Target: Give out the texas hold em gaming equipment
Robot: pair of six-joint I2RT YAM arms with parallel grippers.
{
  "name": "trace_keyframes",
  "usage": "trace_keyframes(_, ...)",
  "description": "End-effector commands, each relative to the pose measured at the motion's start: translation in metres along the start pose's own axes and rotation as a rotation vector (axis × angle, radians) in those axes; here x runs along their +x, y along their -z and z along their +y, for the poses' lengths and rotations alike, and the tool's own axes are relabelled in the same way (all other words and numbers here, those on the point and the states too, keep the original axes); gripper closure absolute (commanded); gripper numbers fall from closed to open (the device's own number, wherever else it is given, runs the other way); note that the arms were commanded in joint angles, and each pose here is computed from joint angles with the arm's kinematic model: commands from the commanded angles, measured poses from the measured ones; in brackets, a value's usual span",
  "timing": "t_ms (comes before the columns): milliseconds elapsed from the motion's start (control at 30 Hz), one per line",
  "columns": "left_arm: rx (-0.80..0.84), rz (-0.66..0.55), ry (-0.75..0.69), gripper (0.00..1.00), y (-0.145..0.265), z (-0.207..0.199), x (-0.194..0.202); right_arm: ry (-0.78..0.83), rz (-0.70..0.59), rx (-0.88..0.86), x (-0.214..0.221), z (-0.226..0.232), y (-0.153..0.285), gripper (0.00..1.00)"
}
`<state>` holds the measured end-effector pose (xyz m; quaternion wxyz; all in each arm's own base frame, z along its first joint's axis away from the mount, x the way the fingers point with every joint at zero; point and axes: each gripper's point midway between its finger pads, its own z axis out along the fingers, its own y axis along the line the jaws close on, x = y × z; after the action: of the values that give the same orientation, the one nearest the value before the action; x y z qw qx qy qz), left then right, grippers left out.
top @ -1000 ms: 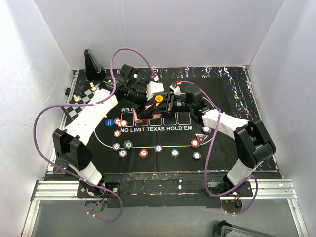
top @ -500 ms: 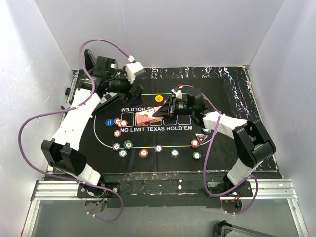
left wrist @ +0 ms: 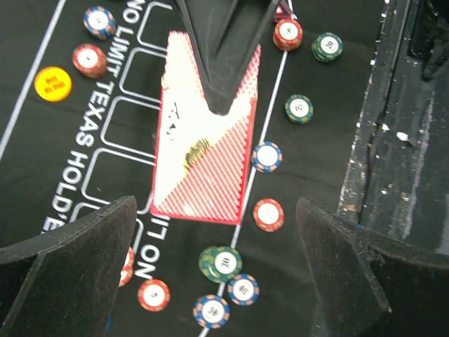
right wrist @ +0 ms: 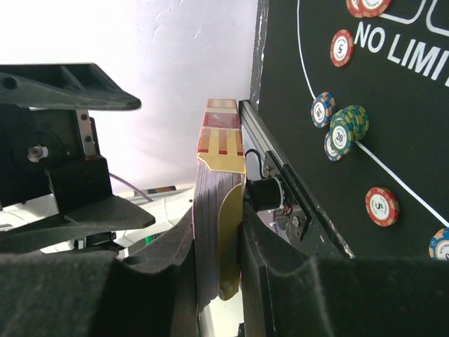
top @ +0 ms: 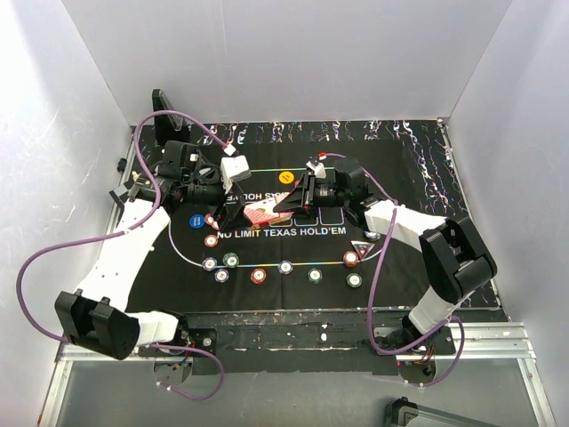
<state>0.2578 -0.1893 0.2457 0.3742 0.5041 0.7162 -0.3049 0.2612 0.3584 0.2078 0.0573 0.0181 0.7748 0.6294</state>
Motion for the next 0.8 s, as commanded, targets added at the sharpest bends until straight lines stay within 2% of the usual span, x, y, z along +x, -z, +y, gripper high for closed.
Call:
trace_keyframes(0,-0.016,-0.084,-0.149,0.02,-0.004,0.014,-0.024,0.143,0.022,-0.106,0.008,0.057,0.002,0.81)
trace_keyframes(300,0.047,-0.080,-0.196,0.02,-0.019,0.011,-0.014,0.175,0.036,-0.130,0.014,0.076,-0.002,0.81)
trace_keyframes(400,0.113,-0.087,-0.218,0.02,-0.019,-0.001,-0.014,0.172,0.045,-0.128,0.016,0.076,-0.002,0.81)
trace_keyframes(633,0.182,-0.056,-0.199,0.02,-0.024,-0.008,-0.001,0.194,0.046,-0.131,0.015,0.081,-0.001,0.81)
trace_keyframes(767,0.163,-0.046,-0.212,0.02,-0.028,0.001,0.000,0.198,0.046,-0.135,0.013,0.084,-0.002,0.81)
